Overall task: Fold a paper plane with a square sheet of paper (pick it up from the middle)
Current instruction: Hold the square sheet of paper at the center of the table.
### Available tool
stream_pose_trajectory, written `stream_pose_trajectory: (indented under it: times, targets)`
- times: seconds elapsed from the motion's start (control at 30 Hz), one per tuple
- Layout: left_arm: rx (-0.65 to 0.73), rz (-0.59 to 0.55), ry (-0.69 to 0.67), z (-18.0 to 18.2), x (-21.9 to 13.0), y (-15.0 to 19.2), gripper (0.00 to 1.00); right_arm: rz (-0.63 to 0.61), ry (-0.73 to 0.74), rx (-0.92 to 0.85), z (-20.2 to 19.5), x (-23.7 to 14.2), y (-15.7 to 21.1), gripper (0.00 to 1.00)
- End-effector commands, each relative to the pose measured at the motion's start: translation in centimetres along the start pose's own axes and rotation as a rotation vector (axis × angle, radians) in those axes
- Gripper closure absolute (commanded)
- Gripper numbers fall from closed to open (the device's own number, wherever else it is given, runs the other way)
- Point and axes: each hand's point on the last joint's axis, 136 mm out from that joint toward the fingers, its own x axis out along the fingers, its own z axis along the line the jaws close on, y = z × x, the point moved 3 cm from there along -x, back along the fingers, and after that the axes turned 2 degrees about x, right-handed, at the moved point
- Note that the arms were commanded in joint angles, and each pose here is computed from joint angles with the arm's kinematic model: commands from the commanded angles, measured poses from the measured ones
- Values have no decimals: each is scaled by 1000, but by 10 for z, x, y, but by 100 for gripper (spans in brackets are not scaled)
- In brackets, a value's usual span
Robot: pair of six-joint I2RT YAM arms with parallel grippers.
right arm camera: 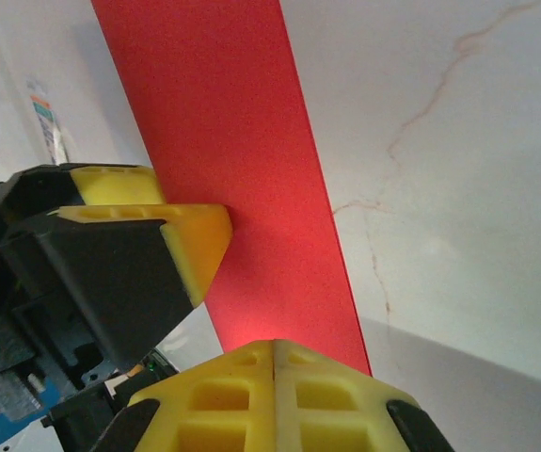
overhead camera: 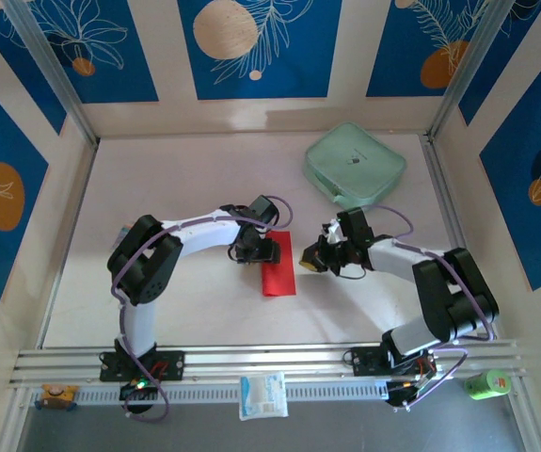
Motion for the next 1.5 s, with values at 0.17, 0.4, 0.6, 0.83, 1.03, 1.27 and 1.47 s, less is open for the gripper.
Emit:
stream_pose_trajectory:
  times: [0.17, 0.4, 0.6, 0.83, 1.03, 1.27, 1.47]
  targets:
    - [12, 21, 27, 4, 45, 2, 37, 11, 11, -47, 15, 22, -10, 100]
    - [10, 26, 28, 4, 46, 4, 37, 39, 47, -53, 13, 38, -10, 100]
    - [10, 26, 27, 5, 46, 4, 37, 52, 69, -66, 13, 46, -10, 100]
    - [4, 27, 29, 5, 47, 5, 37, 65, 91, -70, 10, 51, -11, 100]
    - [3, 25, 30, 6, 48, 5, 37, 79, 91, -70, 10, 54, -10, 100]
    - [6, 25, 29, 6, 47, 6, 37, 102, 226, -59, -19, 60, -3, 100]
    - [1, 18, 40, 5, 46, 5, 37, 121, 392, -78, -51, 57, 8, 100]
